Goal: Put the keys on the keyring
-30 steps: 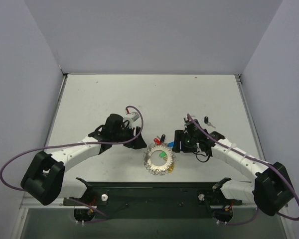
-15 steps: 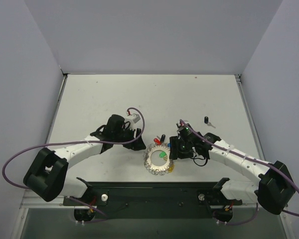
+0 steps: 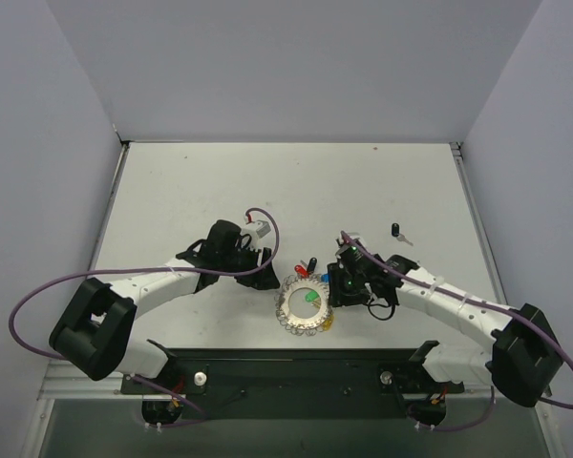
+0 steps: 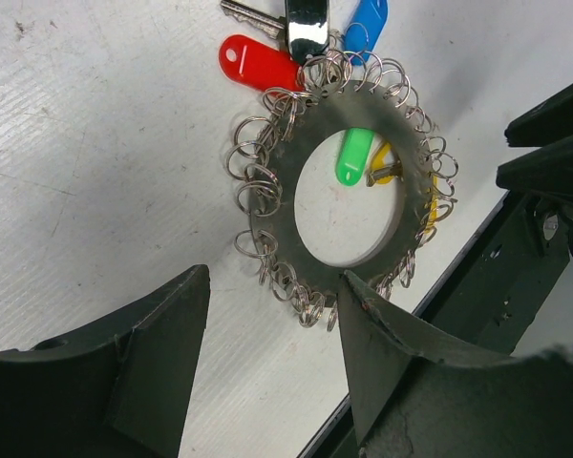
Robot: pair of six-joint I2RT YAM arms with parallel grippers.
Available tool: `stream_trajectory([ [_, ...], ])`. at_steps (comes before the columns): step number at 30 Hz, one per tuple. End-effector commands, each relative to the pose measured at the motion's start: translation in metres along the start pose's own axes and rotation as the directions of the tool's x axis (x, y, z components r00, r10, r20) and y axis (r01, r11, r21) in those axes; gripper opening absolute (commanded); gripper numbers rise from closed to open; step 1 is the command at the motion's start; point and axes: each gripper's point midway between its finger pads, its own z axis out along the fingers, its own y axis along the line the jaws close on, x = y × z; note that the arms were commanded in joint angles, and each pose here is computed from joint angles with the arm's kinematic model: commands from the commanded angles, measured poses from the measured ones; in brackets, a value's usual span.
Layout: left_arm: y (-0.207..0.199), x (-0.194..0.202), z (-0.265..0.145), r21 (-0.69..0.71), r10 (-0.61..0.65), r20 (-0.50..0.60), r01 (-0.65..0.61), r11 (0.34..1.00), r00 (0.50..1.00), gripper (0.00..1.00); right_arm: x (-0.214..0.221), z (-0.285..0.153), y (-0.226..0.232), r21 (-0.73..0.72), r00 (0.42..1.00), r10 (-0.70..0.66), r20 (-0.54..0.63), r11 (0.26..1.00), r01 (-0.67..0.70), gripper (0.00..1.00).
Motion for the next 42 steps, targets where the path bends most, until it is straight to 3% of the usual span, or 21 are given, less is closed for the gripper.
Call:
stream_trajectory([
  [1,-0.014,-0.024,-0.005,0.043,0.048,0.063,-0.051,0.998,0.997,0.65,0.002,0.006,-0.003,0.035,1.0,0.006,-0.023,0.999,-0.005,0.32],
  [13,-0.013,-0.021,-0.005,0.043,0.044,0.058,-0.047,0.998,0.997,0.65,0.006,0.022,0.0,0.024,0.999,0.01,-0.053,1.0,-0.009,0.28],
  [22,-0.013,-0.021,-0.007,0.037,0.048,0.059,-0.05,0.998,0.997,0.65,0.013,0.033,-0.003,0.039,0.995,0.006,-0.102,0.999,-0.002,0.18],
  [26,-0.013,-0.021,-0.008,0.034,0.048,0.06,-0.05,0.998,0.997,0.65,0.013,0.032,-0.002,0.032,0.995,-0.005,-0.104,0.999,0.008,0.0],
  [42,-0.025,-0.029,-0.022,0.061,0.088,0.124,-0.096,0.993,0.988,0.65,-0.009,0.011,0.021,-0.098,0.987,-0.155,-0.033,0.984,0.151,0.0],
])
